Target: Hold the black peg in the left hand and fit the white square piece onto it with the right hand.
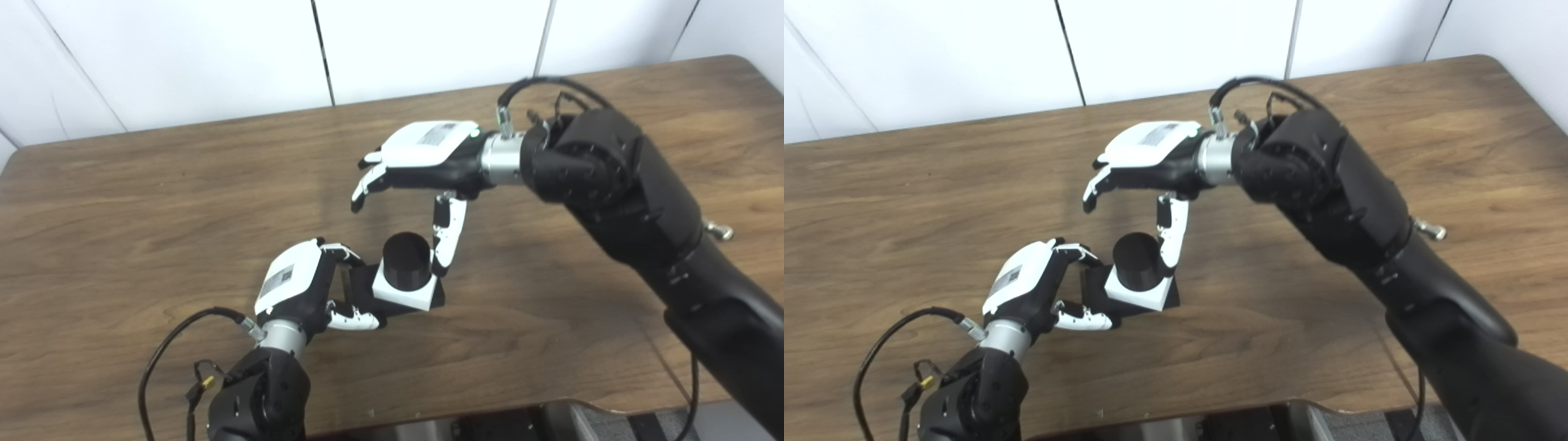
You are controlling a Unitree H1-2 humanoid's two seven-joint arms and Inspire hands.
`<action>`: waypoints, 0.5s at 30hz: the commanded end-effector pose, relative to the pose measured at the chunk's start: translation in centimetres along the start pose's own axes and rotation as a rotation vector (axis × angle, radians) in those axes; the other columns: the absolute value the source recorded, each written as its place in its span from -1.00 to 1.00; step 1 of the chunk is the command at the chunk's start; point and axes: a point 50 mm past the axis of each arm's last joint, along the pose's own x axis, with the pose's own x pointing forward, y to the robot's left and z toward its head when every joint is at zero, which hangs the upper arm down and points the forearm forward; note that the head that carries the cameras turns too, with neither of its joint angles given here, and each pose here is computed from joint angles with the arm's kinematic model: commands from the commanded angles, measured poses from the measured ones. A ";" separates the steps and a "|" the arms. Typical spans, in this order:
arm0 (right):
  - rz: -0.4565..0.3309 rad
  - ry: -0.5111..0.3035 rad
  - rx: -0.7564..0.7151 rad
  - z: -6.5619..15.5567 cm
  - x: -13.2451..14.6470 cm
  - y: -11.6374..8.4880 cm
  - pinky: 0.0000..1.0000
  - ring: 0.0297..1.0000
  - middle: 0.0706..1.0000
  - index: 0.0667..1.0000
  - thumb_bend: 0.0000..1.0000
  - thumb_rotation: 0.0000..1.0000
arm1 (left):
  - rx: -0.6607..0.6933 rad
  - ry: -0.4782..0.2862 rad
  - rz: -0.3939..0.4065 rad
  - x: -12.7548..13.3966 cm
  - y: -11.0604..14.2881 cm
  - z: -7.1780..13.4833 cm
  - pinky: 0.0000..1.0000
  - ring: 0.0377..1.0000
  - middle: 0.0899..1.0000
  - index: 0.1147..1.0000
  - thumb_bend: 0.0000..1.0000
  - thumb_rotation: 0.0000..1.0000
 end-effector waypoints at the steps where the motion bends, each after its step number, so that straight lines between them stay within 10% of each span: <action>1: -0.036 0.005 -0.019 0.2 -0.8 -2.6 1.00 0.99 0.89 0.76 1.00 -0.42 | -0.006 0.000 -0.034 0.2 -0.4 -0.1 1.00 0.99 0.67 -0.15 0.01 -0.87; 13: -0.044 0.023 -0.023 -0.3 -1.4 -3.3 0.96 0.95 0.89 0.80 1.00 -0.45 | -0.004 -0.020 -0.054 0.4 0.1 -1.0 1.00 0.97 0.69 -0.13 0.02 -0.81; 15: -0.046 0.029 -0.024 -0.4 -1.5 -3.2 0.98 0.94 0.89 0.81 1.00 -0.45 | 0.009 -0.023 -0.062 0.5 0.2 -1.0 1.00 0.97 0.70 0.26 0.40 -0.34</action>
